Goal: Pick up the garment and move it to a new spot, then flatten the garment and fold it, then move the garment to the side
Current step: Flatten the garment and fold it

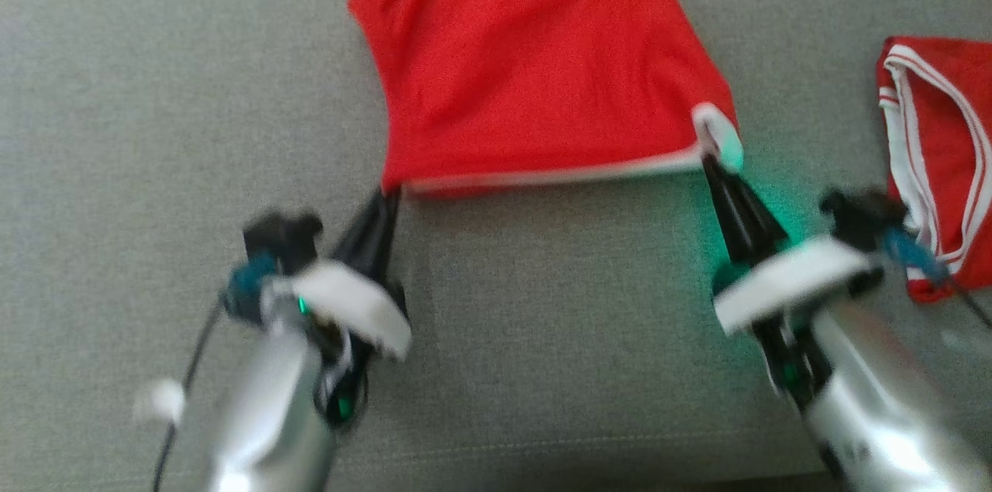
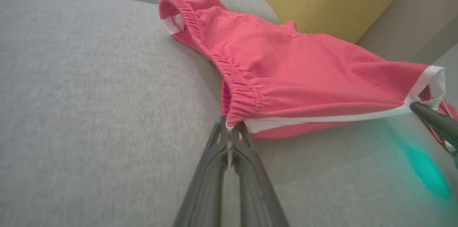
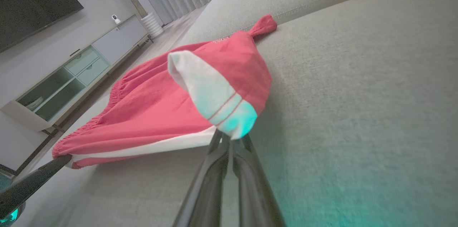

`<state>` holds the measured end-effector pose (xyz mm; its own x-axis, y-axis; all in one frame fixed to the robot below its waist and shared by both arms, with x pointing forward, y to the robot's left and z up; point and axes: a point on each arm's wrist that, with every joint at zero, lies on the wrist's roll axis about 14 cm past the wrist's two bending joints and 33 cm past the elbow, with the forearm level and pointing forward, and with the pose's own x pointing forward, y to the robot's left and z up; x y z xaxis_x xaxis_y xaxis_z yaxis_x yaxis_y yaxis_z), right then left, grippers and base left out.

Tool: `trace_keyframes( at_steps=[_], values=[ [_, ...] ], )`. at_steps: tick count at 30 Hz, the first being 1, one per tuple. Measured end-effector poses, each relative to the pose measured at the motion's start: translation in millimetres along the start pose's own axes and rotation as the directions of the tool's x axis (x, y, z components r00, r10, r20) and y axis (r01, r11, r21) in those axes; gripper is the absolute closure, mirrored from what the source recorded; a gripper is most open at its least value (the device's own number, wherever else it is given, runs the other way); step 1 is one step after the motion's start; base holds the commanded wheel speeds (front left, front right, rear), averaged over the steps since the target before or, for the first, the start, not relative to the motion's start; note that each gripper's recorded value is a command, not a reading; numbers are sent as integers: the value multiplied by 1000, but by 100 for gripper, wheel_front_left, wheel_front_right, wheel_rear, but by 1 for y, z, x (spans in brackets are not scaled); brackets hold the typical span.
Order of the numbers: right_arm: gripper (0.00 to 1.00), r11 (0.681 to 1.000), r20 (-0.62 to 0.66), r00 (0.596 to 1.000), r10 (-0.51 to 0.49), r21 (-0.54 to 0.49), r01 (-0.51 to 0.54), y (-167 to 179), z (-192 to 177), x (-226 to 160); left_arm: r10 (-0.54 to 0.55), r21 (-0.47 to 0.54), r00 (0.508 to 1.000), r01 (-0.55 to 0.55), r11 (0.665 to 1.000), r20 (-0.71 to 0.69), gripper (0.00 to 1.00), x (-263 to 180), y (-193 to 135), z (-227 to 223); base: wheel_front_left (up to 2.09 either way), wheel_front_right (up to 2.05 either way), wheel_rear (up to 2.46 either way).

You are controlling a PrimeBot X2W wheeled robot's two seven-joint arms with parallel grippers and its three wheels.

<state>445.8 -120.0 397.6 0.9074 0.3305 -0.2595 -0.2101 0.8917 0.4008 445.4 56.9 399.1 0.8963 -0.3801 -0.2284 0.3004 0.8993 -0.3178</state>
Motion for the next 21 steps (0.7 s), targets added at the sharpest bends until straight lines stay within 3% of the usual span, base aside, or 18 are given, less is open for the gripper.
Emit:
trace_keyframes(
  at_steps=[11,21],
  values=[
    [100,998,26,997,-67,19,67,11,-20,-97,59,-56,998,-57,997,39,100,-92,-27,-10,0,0,0],
    [100,996,-4,996,-88,2,88,17,3,-107,41,-48,998,-39,998,41,100,-104,-35,8,0,0,0]
  ],
)
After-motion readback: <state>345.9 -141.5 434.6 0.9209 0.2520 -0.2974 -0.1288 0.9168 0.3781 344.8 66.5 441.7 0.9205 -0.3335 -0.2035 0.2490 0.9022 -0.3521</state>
